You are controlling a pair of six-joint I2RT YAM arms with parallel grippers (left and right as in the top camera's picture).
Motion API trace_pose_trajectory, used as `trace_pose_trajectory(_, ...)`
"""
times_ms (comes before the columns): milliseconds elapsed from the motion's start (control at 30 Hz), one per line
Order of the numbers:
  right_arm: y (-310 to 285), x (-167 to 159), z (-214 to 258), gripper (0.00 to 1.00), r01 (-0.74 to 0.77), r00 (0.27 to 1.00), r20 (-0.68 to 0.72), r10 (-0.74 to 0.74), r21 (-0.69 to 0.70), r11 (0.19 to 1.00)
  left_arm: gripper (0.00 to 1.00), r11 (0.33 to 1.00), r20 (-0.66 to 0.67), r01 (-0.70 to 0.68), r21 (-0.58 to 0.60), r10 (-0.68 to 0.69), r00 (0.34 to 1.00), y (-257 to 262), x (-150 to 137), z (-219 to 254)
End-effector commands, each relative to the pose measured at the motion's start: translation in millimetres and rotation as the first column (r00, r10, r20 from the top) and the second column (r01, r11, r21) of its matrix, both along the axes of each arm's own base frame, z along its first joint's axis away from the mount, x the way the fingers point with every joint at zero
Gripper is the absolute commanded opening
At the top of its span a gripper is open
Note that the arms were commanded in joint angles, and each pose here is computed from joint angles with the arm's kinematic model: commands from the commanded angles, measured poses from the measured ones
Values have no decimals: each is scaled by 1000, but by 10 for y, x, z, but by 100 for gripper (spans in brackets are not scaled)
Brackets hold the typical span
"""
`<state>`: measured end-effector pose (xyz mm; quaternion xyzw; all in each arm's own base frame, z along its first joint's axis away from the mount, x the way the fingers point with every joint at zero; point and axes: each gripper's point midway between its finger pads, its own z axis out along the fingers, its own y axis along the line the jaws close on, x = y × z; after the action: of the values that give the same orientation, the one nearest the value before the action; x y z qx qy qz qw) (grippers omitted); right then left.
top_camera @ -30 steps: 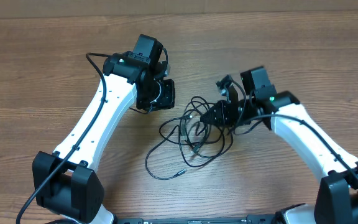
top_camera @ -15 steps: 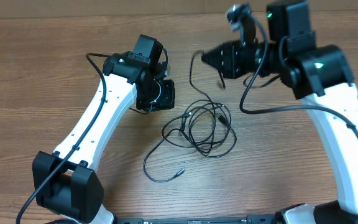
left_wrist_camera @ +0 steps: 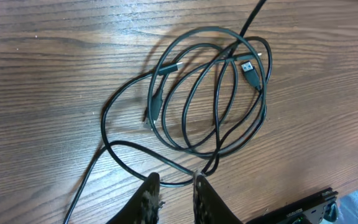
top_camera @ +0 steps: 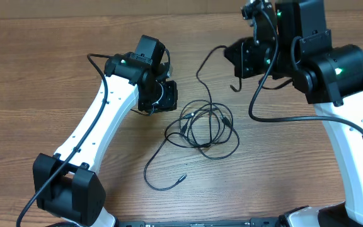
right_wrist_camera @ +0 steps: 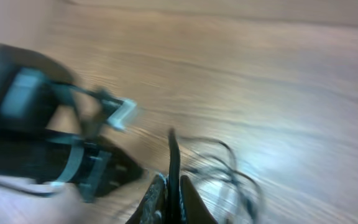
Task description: Untangle cables
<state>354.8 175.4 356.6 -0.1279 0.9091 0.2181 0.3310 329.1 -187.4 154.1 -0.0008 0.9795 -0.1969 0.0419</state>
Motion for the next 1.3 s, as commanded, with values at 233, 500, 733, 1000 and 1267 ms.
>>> trace_pose_trajectory(233, -1076, 78, -387, 27, 501, 846, -64, -529, -239, 832, 57, 998, 44, 64, 3, -64, 997, -38, 28, 37)
trace_pose_trajectory(500, -1473, -73, -686, 83, 590, 735, -223, -641, -255, 766, 57, 999, -75, 48, -5, -49, 996, -160, -112, -156)
trace_pose_trajectory(733, -1501, -259, -1105, 91, 533, 705, -320, -632, -348, 771, 54, 990, -211, 116, -83, -131, 969, -565, -410, -343)
trace_pose_trajectory(1000, -1514, -375, -1543, 91, 494, 668, -385, -637, -410, 767, 46, 989, -309, 142, -34, -145, 940, -756, -669, -559)
trace_pose_trajectory(1267, -1515, -390, -1605, 91, 489, 664, -392, -637, -417, 766, 47, 980, -345, 9, 201, 63, 936, -516, -699, -763)
